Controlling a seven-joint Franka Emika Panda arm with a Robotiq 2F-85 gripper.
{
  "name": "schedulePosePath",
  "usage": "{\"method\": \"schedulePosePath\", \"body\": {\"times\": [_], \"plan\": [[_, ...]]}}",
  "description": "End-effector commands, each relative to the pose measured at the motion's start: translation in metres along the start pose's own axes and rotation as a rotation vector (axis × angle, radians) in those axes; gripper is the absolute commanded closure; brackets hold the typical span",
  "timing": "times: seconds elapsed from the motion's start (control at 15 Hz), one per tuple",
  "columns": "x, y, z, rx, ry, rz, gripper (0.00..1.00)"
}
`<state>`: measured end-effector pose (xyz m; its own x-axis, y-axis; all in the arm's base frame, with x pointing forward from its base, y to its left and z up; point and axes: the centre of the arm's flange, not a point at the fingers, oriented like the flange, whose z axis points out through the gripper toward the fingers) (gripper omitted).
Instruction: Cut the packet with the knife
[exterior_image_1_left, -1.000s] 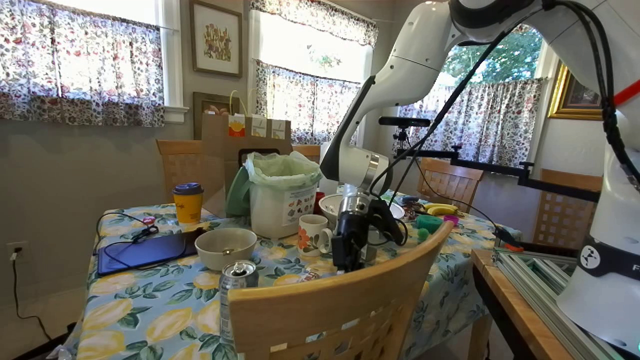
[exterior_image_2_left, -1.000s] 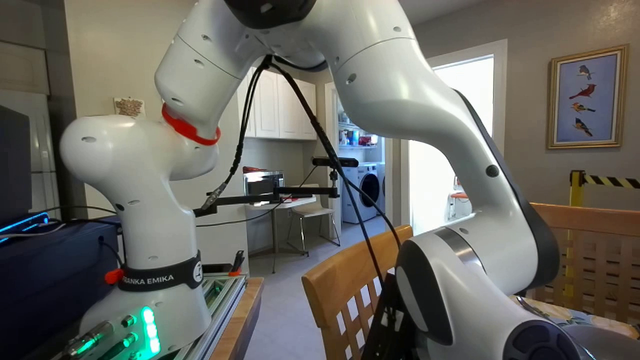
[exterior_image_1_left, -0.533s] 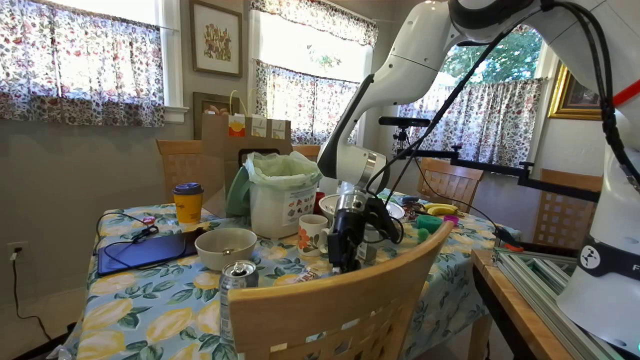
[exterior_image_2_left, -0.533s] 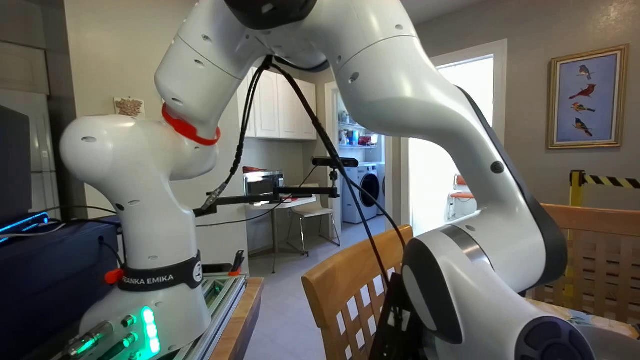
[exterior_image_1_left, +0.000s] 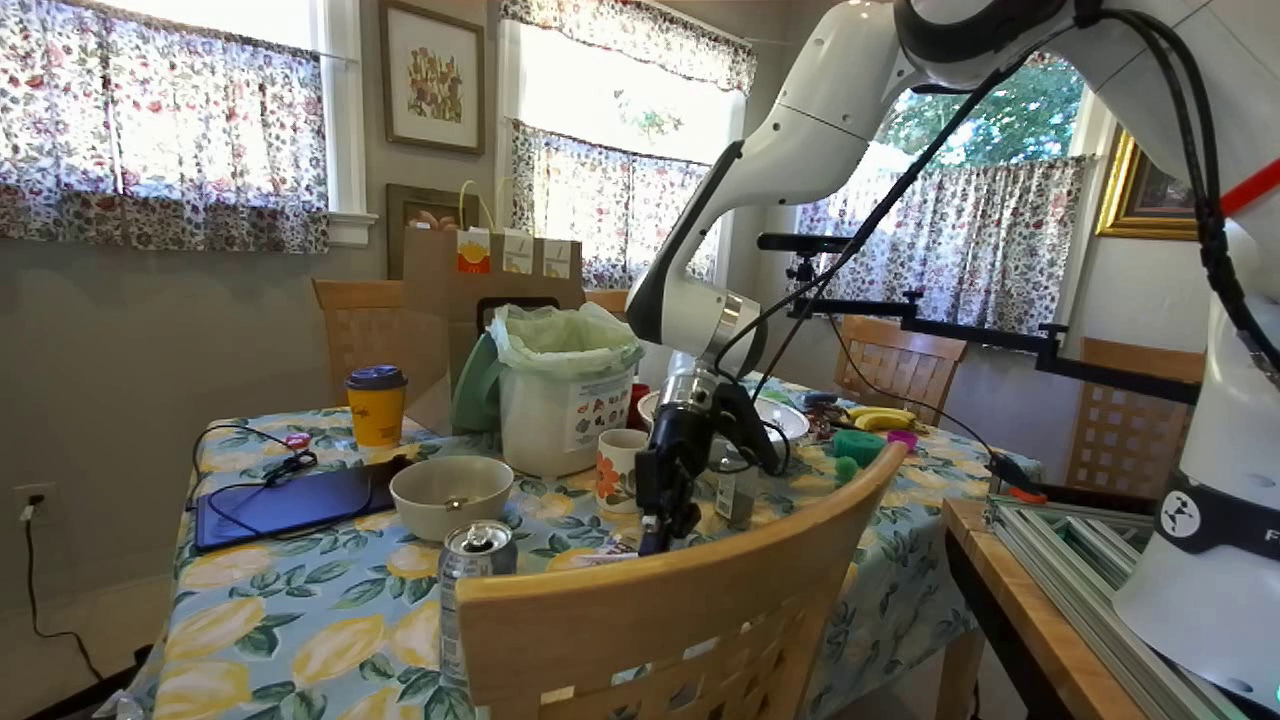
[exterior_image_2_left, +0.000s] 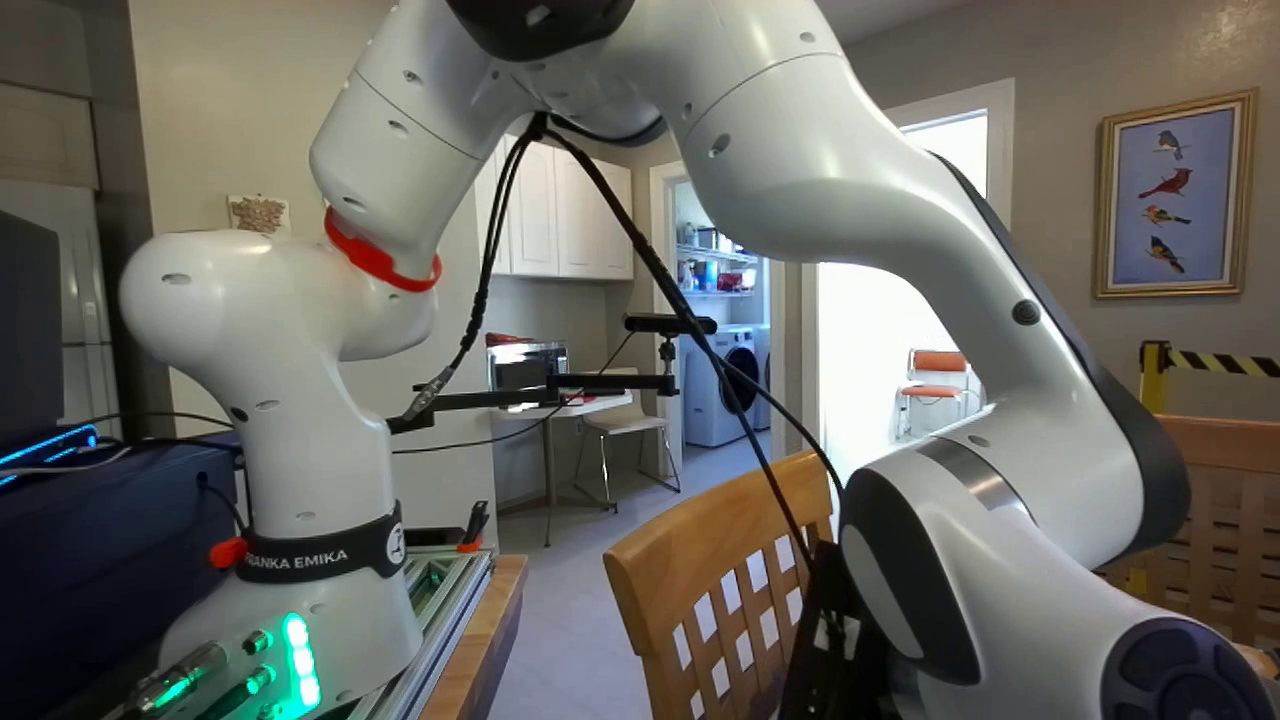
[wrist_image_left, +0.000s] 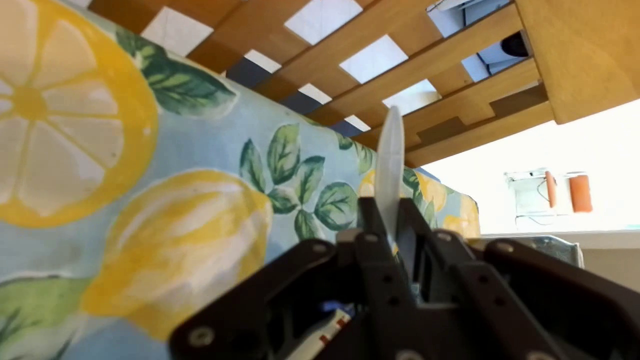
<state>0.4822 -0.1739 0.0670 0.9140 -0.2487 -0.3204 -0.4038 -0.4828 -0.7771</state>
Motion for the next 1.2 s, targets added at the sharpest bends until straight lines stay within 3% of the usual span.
{"method": "schedulePosePath", "body": {"times": [0.0, 0.33, 1.13], "plan": [[0.023, 0.004, -0.003, 0.040, 0.018, 0.025, 0.97], [0.029, 0.006, -0.002, 0.038, 0.021, 0.037, 0.97], [0.008, 0.013, 0.003, 0.011, 0.007, 0.037, 0.97]]}}
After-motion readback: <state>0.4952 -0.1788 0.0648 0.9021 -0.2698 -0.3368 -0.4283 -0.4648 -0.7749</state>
